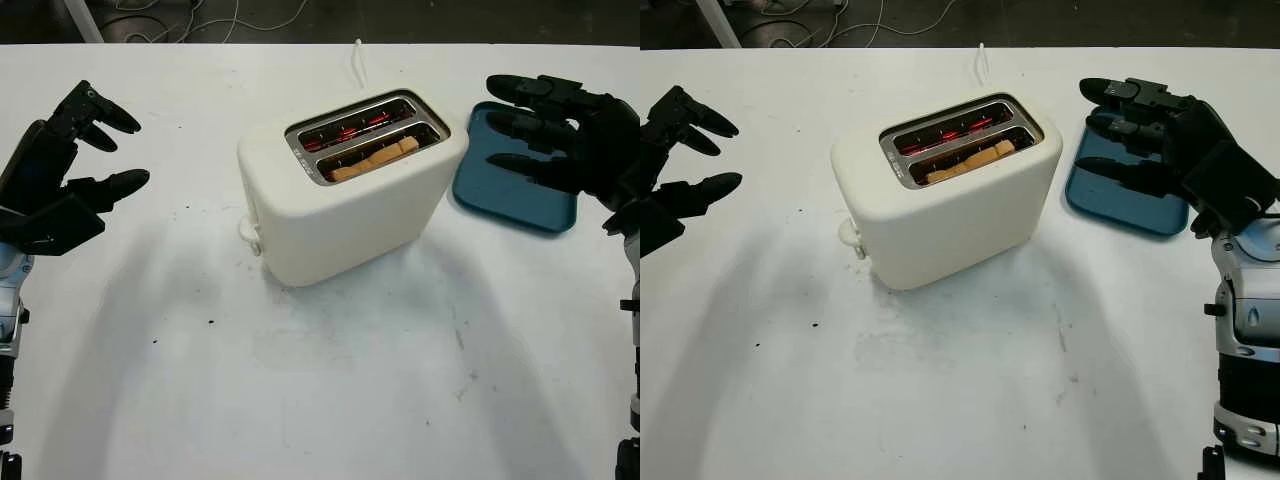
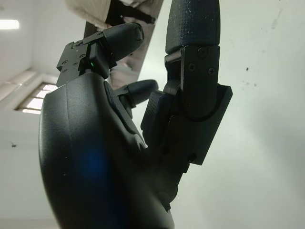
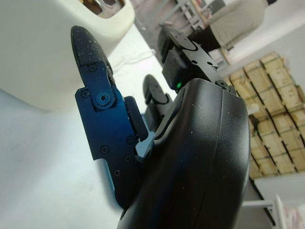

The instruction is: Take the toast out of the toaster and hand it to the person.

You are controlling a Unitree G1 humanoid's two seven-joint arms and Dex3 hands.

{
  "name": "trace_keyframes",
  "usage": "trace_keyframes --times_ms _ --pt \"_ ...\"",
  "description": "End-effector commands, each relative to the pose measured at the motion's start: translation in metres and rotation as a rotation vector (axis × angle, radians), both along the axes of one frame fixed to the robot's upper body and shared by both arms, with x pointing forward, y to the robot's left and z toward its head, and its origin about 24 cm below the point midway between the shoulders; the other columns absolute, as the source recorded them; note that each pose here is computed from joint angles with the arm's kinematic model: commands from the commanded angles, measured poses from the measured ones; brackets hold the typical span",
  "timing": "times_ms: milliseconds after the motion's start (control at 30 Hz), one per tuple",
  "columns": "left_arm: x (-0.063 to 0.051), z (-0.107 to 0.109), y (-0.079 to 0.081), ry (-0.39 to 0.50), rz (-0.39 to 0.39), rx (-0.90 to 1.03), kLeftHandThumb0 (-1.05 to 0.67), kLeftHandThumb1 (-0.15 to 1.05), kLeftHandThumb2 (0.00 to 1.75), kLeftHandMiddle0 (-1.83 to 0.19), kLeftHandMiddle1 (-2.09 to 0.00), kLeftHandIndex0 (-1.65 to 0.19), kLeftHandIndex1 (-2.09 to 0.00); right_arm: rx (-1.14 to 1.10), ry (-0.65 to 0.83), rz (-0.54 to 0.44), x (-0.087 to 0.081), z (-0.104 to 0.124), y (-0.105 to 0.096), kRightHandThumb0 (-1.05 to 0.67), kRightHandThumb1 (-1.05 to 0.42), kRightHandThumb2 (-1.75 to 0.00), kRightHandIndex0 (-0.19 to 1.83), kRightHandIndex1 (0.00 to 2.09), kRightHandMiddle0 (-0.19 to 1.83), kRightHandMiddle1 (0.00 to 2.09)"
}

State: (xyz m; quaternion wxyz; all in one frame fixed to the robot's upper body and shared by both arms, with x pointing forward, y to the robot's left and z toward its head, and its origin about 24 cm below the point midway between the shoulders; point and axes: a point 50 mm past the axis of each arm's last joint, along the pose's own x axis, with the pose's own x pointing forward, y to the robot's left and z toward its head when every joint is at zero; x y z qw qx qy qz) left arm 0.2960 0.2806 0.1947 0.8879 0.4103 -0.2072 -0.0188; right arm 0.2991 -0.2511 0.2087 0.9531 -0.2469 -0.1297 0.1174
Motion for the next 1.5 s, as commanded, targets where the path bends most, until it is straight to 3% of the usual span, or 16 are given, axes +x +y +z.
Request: trace_keyframes --times_ms 0,1467 --pt "-0.0017 -0.0035 0.0011 0.008 0.001 -0.012 -1.05 0.92 0.42 0.00 -1.69 0.00 -1.52 0.005 -0.002 0.002 -0.0016 0.0018 -0.0007 -0.61 -0.80 0.00 0.52 0.00 0.51 0.00" --pt "-0.0013 -0.0017 -0.0004 0.003 -0.002 -0.011 -1.05 0.92 0.42 0.00 -1.69 0.00 -1.54 -0.004 -0.016 -0.001 -0.0008 0.0029 0.0000 -0.62 -0.80 0.00 0.54 0.01 0.52 0.00"
